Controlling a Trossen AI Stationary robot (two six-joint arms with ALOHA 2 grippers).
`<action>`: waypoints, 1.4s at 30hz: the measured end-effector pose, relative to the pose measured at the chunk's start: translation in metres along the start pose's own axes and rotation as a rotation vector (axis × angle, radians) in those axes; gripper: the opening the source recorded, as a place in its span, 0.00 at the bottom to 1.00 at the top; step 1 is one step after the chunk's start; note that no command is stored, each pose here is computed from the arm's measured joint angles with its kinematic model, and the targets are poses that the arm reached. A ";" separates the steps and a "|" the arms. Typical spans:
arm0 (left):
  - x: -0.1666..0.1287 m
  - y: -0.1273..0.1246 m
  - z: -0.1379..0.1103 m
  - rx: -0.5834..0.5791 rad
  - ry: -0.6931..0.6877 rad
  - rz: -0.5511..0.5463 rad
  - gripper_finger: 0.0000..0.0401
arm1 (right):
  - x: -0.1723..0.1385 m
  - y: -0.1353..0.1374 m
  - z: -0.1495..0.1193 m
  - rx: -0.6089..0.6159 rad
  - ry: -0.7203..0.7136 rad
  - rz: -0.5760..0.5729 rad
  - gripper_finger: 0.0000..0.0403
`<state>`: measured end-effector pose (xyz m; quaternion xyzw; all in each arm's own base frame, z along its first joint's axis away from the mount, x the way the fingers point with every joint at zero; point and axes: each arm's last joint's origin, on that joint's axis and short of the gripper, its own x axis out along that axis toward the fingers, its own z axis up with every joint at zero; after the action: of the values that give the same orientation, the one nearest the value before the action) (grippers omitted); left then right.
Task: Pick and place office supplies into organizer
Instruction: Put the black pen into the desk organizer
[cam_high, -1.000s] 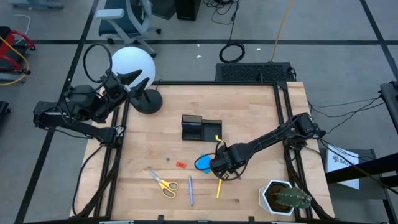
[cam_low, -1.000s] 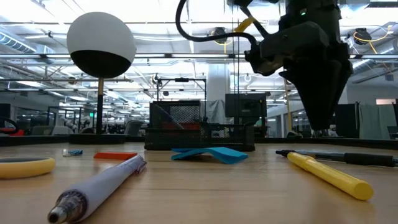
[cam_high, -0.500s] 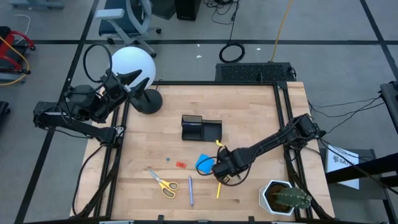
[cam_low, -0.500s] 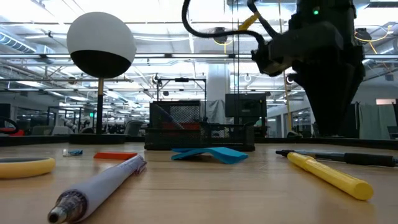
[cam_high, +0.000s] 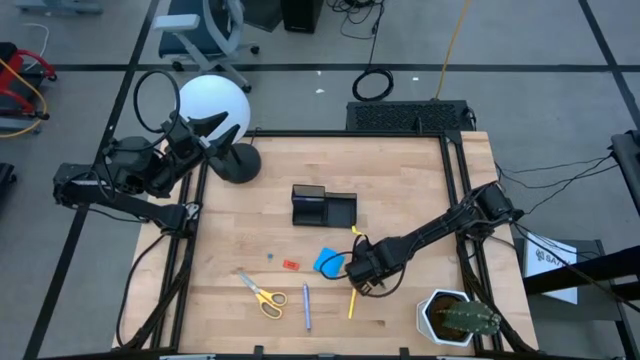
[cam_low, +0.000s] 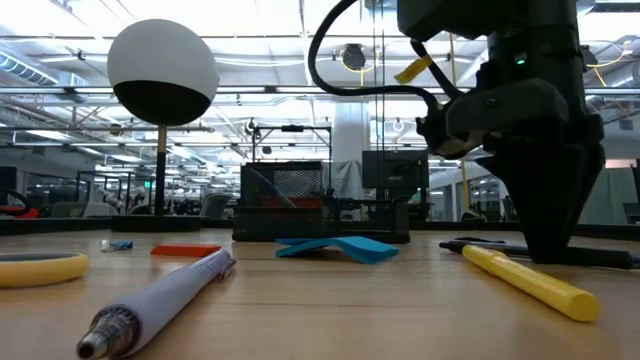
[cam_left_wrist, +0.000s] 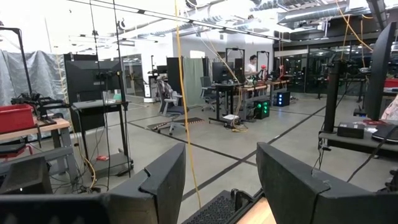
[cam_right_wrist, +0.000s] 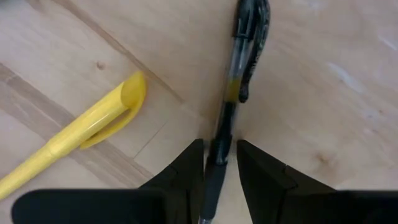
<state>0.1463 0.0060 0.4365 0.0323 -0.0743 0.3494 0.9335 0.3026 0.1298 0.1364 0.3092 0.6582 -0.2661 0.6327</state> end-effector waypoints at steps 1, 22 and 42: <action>0.000 0.000 0.000 0.000 0.000 0.000 0.50 | 0.000 0.000 0.000 0.000 0.003 0.000 0.22; 0.000 0.000 0.000 0.000 0.000 0.000 0.50 | 0.002 -0.001 0.000 -0.080 0.016 -0.004 0.04; 0.000 0.000 0.000 0.000 0.000 0.000 0.50 | -0.030 -0.006 0.006 -0.118 -0.089 0.097 0.04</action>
<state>0.1462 0.0060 0.4365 0.0322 -0.0744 0.3494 0.9334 0.3026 0.1195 0.1661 0.2905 0.6282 -0.2094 0.6907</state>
